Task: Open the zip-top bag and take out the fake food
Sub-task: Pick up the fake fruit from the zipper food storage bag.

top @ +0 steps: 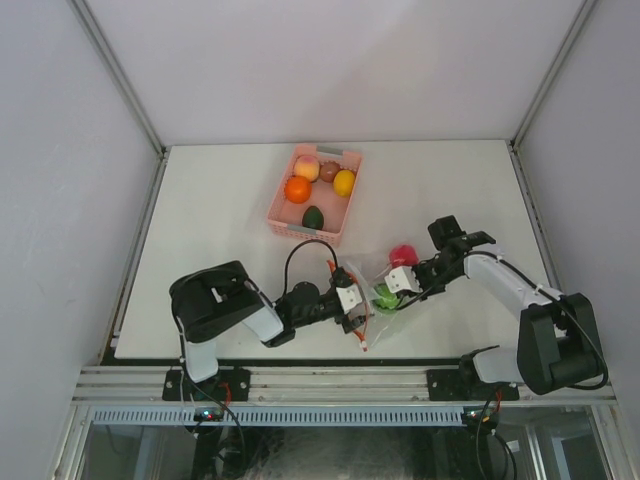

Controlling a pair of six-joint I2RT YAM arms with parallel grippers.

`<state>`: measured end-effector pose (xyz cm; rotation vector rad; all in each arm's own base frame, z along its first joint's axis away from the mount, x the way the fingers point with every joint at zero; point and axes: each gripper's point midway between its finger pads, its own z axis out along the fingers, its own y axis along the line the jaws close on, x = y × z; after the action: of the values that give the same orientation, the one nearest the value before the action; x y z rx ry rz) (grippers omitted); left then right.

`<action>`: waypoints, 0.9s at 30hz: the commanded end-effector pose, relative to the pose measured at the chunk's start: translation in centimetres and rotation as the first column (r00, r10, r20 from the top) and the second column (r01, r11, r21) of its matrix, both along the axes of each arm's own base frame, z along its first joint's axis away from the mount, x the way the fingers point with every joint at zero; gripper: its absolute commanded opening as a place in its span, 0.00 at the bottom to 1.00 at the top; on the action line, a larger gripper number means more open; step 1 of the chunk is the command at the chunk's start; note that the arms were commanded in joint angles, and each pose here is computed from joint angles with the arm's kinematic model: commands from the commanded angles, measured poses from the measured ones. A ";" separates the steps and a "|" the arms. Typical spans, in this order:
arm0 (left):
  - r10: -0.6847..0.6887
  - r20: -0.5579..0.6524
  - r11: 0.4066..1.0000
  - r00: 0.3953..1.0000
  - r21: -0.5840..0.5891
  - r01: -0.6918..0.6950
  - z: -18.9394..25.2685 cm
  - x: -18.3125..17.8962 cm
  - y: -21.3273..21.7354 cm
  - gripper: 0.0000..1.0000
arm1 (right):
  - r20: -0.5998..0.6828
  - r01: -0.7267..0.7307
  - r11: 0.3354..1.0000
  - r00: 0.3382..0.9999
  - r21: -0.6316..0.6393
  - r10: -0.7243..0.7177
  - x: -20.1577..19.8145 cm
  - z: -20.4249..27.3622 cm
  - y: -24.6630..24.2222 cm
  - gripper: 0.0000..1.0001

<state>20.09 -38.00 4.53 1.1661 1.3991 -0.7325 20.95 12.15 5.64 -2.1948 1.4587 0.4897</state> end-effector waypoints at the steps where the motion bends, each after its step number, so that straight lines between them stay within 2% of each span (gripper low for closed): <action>1: -0.017 0.045 0.992 0.999 -0.124 0.023 3.5 0.7 -2.1 1.00 | -0.008 -0.009 0.996 1.000 0.084 0.010 0.3 1.4 2.2 0.02; 14: -0.116 0.013 0.977 0.993 -0.177 0.116 4.0 -1.3 -3.8 1.00 | -0.055 -0.003 0.996 0.998 0.084 0.007 -0.2 0.7 2.8 0.00; 27: -0.117 -0.025 0.971 0.993 -0.212 0.109 4.6 -1.6 -4.4 1.00 | -0.125 -0.011 0.990 0.992 0.141 0.028 -1.4 1.3 4.4 0.00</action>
<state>18.37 -40.48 5.87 1.1294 1.3642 -0.9059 19.66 14.59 5.49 -2.1531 1.4686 0.6492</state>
